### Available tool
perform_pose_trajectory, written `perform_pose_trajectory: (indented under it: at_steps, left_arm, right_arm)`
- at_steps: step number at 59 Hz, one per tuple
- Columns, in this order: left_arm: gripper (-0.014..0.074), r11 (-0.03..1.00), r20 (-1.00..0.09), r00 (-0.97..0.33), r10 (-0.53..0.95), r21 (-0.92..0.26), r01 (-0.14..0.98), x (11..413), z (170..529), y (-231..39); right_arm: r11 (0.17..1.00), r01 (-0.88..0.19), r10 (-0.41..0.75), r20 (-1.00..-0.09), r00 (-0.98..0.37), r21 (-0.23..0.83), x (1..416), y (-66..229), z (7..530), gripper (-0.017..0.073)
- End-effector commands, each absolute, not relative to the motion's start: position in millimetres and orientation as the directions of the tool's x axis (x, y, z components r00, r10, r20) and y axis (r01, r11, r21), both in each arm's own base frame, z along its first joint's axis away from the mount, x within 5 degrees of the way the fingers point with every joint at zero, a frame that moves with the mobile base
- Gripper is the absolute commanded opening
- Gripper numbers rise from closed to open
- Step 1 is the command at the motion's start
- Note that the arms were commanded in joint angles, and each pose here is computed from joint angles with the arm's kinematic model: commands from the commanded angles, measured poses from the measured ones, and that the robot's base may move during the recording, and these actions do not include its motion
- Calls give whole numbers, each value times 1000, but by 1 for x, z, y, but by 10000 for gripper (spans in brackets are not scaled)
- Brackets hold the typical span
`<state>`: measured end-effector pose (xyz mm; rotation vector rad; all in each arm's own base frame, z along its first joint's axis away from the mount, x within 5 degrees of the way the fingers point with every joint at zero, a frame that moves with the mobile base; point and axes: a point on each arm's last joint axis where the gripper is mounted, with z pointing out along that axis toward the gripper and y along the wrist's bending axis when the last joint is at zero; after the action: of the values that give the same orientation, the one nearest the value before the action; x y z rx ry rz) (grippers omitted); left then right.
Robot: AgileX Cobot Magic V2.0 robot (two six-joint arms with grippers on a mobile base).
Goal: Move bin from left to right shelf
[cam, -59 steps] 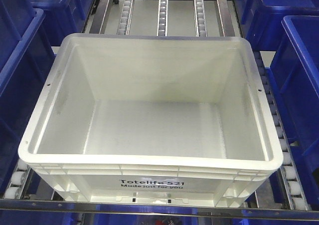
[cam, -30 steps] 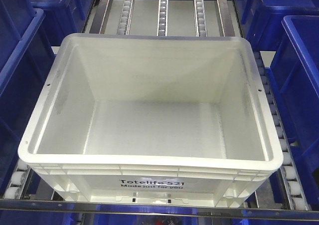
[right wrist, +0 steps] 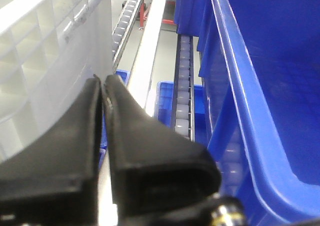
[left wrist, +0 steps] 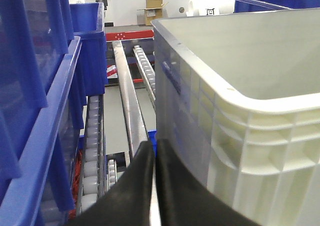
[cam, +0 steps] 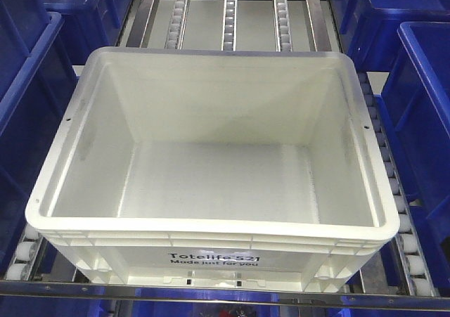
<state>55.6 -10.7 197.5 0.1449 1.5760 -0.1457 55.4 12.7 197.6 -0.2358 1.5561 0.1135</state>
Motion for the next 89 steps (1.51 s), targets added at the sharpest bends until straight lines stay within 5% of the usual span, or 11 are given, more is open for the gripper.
perform_pose_trajectory:
  at_steps: [1, 16, 30, 39, 47, 69, 89]
  left_arm:
    - [-6, 983, -998, 57, -23, -12, 181, 55, 199, -10]
    - [-6, 985, -988, 149, -40, -14, 172, 54, 207, -9]
    - [-6, 971, -935, 297, -194, -140, 193, 50, 228, -6]
    - [-6, 976, -930, 333, -157, -94, 197, 43, 258, -6]
    - [-6, 984, -962, 268, -49, 0, 179, 41, 281, -7]
    - [-6, 978, -998, -23, -67, -70, 197, 77, 347, -16]
    - [-6, 934, -968, -187, -165, -214, 287, 113, 368, -34]
  right_arm:
    - [974, -210, -62, -994, 90, -80, 55, 12, 199, -8]
    - [978, -202, -15, -985, 169, -50, 54, 12, 208, -8]
    - [978, -207, 68, -971, 228, 20, 52, 10, 219, -8]
    - [976, -215, 77, -963, 256, 21, 46, 9, 251, -8]
    - [972, -233, 48, -990, 130, 17, 43, 11, 279, -8]
    - [957, -287, -47, -950, -309, 46, 85, 27, 354, -8]
    - [886, -419, 8, -911, -413, 198, 136, 56, 373, -8]
